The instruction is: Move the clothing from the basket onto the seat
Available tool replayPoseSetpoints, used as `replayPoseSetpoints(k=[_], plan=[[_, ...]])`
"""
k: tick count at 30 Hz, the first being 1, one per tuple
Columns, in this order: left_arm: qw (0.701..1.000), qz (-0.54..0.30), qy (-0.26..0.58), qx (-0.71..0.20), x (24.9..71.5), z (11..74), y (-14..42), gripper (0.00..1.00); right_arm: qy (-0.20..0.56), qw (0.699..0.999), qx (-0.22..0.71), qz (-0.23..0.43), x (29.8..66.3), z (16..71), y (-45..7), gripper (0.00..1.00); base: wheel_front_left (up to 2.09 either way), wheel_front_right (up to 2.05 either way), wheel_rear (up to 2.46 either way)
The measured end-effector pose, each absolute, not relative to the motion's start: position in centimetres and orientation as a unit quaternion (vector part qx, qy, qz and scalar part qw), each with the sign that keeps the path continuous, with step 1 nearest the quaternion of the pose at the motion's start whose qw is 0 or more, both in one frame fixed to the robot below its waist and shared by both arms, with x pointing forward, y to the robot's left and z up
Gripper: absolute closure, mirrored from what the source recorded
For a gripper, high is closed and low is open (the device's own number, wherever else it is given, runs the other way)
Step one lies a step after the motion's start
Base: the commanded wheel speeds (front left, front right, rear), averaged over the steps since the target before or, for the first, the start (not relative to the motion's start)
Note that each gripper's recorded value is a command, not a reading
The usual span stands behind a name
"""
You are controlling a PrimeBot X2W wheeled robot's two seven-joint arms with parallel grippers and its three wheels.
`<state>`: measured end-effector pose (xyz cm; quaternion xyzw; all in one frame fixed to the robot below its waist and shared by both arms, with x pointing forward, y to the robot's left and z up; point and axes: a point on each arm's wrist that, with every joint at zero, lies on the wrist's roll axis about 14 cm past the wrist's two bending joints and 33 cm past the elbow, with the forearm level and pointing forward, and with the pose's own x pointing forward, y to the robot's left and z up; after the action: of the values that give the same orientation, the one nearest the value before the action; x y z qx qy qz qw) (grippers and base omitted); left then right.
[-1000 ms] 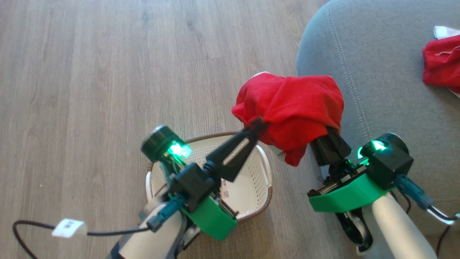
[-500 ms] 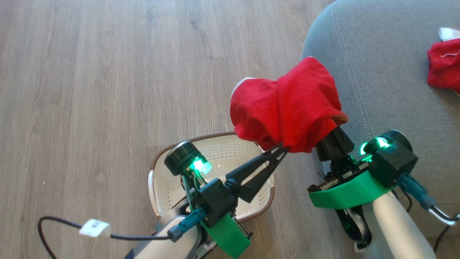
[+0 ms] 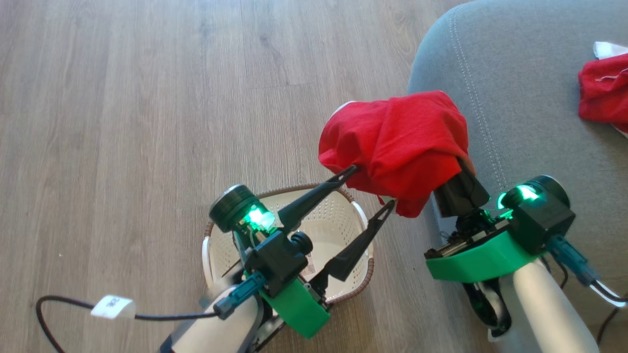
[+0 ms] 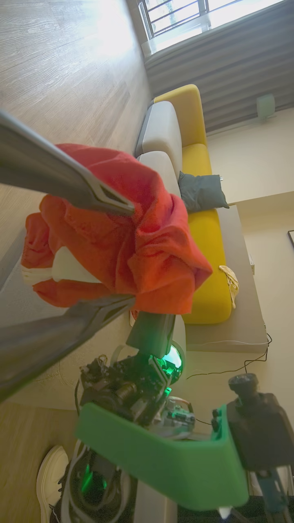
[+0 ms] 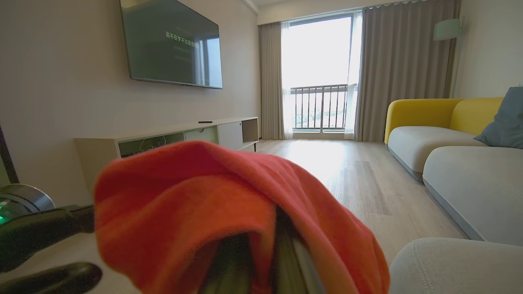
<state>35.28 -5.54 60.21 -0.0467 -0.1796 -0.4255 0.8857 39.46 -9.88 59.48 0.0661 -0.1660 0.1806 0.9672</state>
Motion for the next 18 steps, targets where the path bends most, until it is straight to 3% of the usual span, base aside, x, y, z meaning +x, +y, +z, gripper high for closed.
replayPoseSetpoints(k=[18], plan=[[0.905,-0.404,-0.132,-0.032,34.4,57.0,-4.1,0.0,-0.18,0.979,0.032,0.089,38.6,60.1,-16.0,1.0,0.0,0.0,0.0]])
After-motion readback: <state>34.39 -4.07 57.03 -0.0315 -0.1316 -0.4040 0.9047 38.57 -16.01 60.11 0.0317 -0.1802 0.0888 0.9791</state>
